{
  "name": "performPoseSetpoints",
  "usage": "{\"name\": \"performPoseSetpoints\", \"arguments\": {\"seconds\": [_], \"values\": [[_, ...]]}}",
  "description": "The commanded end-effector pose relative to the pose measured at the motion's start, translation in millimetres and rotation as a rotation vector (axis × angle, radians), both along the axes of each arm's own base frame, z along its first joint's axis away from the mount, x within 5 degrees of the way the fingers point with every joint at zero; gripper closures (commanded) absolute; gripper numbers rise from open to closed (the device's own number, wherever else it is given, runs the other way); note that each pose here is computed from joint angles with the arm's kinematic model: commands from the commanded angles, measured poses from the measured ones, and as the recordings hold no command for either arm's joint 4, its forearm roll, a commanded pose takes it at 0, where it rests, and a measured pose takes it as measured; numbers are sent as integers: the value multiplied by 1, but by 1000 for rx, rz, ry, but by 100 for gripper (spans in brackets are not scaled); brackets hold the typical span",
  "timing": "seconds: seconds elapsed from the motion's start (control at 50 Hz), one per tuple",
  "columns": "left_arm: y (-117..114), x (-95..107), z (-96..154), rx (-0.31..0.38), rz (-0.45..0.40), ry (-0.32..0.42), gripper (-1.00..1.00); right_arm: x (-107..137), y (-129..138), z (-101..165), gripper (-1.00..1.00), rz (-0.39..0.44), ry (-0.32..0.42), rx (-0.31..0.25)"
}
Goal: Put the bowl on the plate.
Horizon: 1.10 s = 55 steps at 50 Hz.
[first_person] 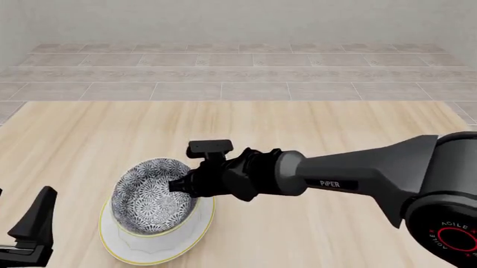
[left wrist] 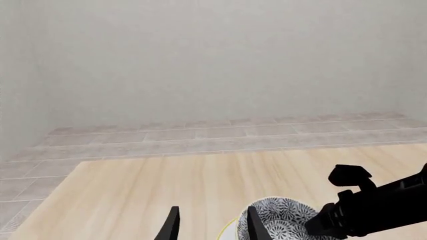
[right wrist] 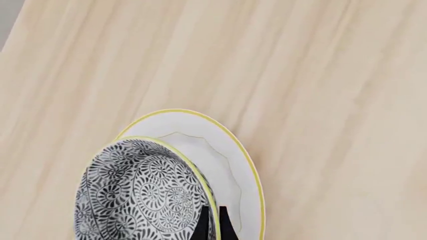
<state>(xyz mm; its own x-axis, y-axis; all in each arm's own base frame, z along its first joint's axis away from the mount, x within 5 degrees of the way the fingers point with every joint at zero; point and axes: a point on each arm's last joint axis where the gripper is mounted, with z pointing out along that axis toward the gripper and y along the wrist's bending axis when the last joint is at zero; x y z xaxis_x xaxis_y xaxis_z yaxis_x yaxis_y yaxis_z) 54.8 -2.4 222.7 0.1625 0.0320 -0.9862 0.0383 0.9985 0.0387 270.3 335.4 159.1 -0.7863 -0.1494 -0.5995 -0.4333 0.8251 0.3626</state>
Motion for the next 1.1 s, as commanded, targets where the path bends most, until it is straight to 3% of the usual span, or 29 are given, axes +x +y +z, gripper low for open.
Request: {"name": "performPoseSetpoints", "arguments": {"seconds": [0.02,0.56,0.58,1.1], "values": [[0,0,0,1,-1,0,-100,-3,3,-5,100,9,8,-6],[0,0,0,1,-2,-2,-100,-5,5,-6,100,16,10,-8],[0,0,0,1,-2,-2,-100,-6,5,-6,-100,17,10,-9],[0,0,0,3,-5,-1,-100,-8,6,2,-100,30,-1,-7]]}}
